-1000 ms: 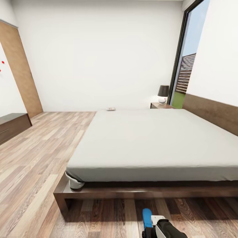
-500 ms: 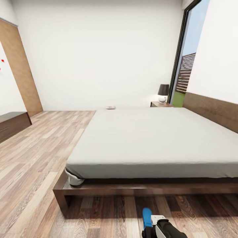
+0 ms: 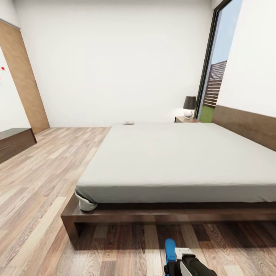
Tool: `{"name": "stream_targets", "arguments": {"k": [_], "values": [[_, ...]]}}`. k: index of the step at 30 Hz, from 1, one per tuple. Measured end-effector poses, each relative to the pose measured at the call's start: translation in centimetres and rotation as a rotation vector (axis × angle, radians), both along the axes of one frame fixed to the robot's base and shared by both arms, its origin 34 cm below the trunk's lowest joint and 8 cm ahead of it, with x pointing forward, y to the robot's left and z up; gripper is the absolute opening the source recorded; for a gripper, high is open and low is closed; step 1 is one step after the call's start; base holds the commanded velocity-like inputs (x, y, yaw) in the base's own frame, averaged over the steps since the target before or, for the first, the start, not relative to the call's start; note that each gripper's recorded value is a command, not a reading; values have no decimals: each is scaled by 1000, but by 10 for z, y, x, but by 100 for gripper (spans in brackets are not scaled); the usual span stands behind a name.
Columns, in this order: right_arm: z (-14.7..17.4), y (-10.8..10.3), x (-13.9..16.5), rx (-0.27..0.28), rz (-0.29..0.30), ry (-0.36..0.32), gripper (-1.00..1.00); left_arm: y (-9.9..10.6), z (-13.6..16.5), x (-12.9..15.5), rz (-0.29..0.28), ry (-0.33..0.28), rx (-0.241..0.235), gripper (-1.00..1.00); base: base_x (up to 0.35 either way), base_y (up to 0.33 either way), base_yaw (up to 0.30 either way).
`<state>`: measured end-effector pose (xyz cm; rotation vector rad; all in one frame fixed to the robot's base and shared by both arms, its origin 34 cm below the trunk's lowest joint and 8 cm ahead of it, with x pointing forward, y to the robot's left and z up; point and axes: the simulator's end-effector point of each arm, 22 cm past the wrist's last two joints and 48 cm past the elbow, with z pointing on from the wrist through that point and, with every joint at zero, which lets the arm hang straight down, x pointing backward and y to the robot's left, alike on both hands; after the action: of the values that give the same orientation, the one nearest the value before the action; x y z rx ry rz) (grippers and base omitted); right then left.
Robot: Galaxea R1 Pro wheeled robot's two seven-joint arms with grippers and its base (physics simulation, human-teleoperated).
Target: In the bedroom, move the book from the bed onto either nightstand, and place the two sandals side by side next to the bed.
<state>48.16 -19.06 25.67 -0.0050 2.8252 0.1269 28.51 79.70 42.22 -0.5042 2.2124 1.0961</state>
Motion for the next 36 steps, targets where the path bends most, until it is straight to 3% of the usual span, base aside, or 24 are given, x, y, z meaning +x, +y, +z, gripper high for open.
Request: {"name": "stream_targets", "arguments": {"k": [6,18,36], "values": [[-13,0,-2,0,-1,-6,-100,0,-13,-4,0,0,0,-100,0,0,0],[-11,0,1,9,-2,-15,-100,0,-13,-3,-1,0,2,-100,0,9,0],[-8,2,10,15,-4,-64,-100,1,-12,-4,-1,3,3,-100,15,140,0]]}}
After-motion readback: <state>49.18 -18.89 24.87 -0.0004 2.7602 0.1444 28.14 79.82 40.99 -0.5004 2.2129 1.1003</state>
